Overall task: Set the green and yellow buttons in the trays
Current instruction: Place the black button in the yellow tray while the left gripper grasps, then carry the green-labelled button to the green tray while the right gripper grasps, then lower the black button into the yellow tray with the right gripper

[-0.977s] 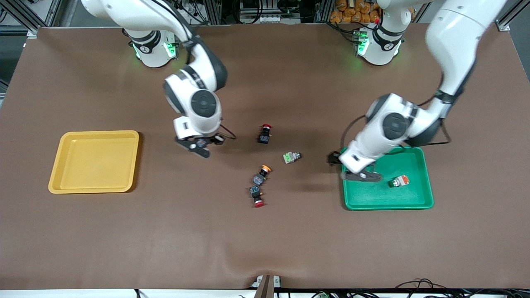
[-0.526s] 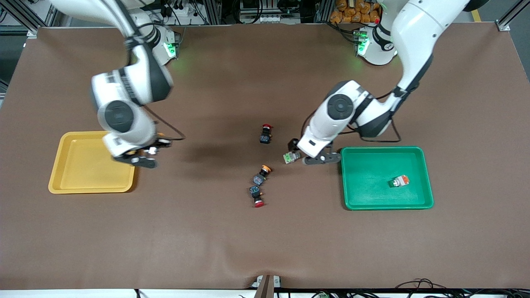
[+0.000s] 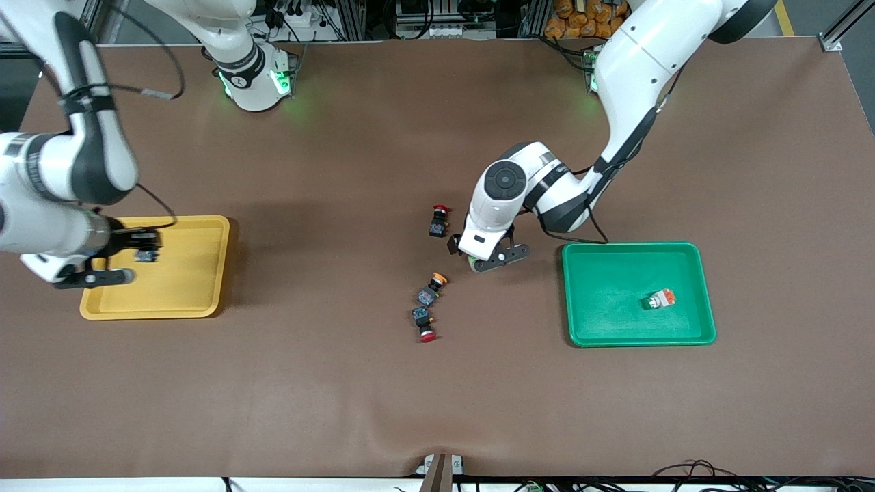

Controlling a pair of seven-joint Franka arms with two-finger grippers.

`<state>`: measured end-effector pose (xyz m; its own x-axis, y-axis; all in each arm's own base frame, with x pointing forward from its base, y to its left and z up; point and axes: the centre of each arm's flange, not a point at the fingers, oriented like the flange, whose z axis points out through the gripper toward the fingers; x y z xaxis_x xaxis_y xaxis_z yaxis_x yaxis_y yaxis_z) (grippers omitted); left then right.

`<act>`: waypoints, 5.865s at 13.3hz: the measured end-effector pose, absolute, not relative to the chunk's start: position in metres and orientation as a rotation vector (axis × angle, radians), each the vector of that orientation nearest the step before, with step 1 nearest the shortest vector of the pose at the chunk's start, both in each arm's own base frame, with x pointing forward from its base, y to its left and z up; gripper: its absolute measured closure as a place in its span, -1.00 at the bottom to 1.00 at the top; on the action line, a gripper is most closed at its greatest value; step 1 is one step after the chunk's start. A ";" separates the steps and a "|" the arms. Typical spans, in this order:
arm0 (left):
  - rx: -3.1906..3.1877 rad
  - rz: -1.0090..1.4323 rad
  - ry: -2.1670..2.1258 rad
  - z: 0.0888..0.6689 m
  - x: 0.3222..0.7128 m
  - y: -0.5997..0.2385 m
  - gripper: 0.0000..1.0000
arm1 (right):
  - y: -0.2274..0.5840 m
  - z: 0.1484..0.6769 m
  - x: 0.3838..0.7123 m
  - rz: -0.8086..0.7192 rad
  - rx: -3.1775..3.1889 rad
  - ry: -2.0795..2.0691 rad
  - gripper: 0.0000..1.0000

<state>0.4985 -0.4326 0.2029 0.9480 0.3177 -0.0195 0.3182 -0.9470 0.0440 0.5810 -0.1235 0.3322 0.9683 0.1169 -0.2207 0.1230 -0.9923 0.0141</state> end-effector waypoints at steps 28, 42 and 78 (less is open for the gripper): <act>3.214 0.149 0.382 0.303 0.586 -0.319 -0.33 | 0.140 0.355 0.587 -0.515 3.160 -0.454 -1.00; 3.175 -0.052 0.591 0.206 0.630 -0.174 -0.33 | 0.459 0.261 0.601 -0.022 3.239 -1.182 -1.00; 3.169 0.366 0.563 0.407 0.665 -0.153 -1.00 | 0.086 0.343 0.623 -0.590 3.085 -0.305 0.33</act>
